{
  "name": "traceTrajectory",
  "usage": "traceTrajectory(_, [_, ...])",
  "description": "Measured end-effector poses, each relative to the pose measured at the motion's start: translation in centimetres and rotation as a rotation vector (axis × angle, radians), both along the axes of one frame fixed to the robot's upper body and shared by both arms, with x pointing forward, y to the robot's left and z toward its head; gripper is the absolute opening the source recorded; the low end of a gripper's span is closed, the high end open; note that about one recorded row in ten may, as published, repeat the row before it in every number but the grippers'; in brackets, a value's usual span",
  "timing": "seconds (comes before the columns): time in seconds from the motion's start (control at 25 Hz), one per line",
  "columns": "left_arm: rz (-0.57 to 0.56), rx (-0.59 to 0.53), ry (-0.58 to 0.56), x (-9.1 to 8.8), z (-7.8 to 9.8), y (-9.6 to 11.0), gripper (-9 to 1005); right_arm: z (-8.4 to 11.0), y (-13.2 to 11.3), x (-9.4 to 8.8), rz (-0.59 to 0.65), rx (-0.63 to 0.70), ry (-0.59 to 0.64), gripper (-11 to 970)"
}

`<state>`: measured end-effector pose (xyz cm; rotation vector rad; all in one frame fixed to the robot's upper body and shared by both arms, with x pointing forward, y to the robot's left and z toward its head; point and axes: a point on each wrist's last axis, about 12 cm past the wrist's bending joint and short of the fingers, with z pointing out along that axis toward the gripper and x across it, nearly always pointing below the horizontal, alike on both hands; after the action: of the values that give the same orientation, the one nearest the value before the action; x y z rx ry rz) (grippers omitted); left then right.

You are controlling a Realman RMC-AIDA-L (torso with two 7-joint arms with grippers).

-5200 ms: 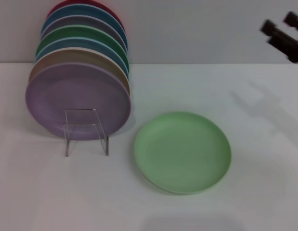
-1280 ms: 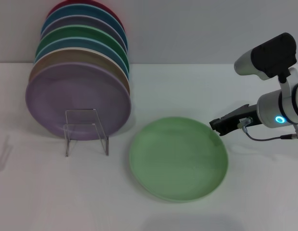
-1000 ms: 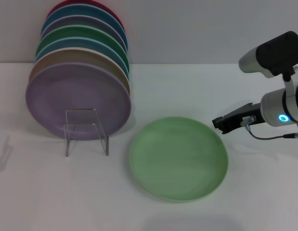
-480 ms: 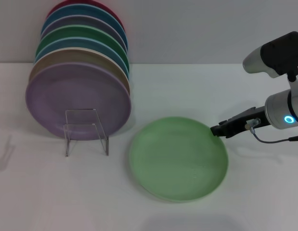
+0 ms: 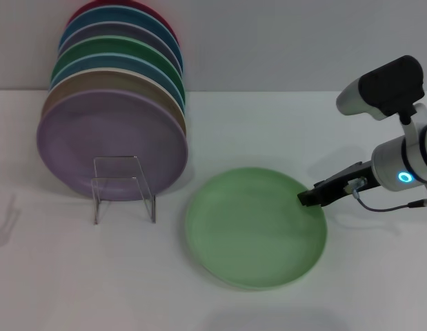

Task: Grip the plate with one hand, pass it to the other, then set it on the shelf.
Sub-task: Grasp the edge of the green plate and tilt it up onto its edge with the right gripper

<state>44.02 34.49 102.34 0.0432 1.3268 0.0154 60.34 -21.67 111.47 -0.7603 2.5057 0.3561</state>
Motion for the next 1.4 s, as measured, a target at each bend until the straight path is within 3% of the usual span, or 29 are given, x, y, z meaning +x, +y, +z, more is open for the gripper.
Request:
traceTrajectory(0.44, [0.000,0.000,0.002,0.0,0.0,0.0,810,-0.4,0.3,0.5,-0.021,-0.001,-0.023,386])
traceTrajectory(0.68, [-0.010,0.001,0.001,0.0,0.0,-0.2,810,-0.4,0.6,0.5,-0.014,-0.001,-0.035,217])
traceTrajectory(0.84, [-0.020,0.002,0.002,0.1,0.0,-0.3,810,-0.2,0.6,0.5,-0.011,0.001,-0.046,16])
traceTrajectory(1.4, [-0.035,-0.004,0.001,-0.2,-0.1,-0.4,809,1.4,0.6,0.0,-0.004,0.069,-0.092,3])
